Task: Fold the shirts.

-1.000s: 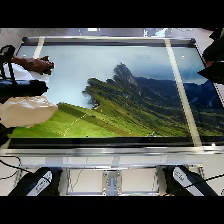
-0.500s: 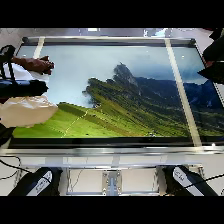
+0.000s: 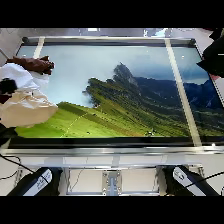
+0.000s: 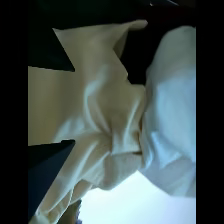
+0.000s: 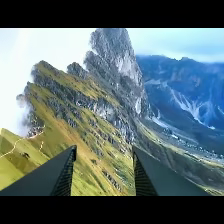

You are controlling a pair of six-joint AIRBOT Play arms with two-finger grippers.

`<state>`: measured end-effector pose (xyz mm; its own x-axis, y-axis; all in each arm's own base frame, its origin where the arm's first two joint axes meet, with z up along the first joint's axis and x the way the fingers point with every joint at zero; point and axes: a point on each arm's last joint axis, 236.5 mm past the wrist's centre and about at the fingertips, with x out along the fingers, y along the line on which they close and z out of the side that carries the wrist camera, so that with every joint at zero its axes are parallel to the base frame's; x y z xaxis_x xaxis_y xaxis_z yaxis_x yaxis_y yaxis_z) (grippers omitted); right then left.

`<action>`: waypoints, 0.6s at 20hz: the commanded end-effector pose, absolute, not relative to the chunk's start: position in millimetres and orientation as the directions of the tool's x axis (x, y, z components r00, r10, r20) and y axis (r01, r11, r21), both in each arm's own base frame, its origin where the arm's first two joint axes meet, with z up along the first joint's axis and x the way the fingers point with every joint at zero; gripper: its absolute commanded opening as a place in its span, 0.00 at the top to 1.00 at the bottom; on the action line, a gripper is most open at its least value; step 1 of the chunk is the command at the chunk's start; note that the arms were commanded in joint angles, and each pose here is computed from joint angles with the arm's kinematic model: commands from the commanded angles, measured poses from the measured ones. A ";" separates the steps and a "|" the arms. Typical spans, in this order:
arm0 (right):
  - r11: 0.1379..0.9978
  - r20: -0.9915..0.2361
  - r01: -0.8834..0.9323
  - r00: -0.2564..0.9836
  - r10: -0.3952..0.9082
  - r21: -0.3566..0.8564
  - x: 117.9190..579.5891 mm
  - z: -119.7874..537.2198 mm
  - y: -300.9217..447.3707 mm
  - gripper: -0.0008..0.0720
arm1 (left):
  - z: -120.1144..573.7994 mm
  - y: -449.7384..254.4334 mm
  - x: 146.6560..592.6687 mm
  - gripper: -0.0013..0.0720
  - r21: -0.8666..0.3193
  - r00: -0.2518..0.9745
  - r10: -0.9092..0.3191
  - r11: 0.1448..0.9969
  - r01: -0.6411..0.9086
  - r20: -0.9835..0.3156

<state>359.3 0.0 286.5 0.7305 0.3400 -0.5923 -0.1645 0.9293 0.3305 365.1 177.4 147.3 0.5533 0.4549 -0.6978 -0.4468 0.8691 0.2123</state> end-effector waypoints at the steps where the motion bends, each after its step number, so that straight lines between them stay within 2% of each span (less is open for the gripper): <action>1: 0.930 -0.558 -0.147 0.764 0.323 0.338 377.5 289.2 -8.2 0.43 | 95.8 230.9 347.2 0.28 0.169 0.386 0.490 0.762 -0.625 -0.782; 4: 0.925 -0.503 -0.142 0.805 0.315 0.351 389.8 300.8 -11.4 0.43 | 36.4 240.0 350.5 0.28 0.157 0.284 0.423 0.751 -0.641 -0.861; 8: 0.905 -0.486 -0.170 0.797 0.359 0.390 387.8 304.8 -0.8 0.43 | -28.9 241.7 355.3 0.28 0.186 0.176 0.366 0.763 -0.620 -0.914; 10: 0.890 -0.485 -0.192 0.781 0.393 0.413 384.2 305.1 7.2 0.43 | -47.8 244.9 365.3 0.28 0.180 0.184 0.360 0.771 -0.611 -0.915; 12: 0.873 -0.472 -0.210 0.773 0.423 0.439 382.3 308.0 14.4 0.43 | -51.5 249.4 383.2 0.29 0.159 0.245 0.372 0.781 -0.604 -0.895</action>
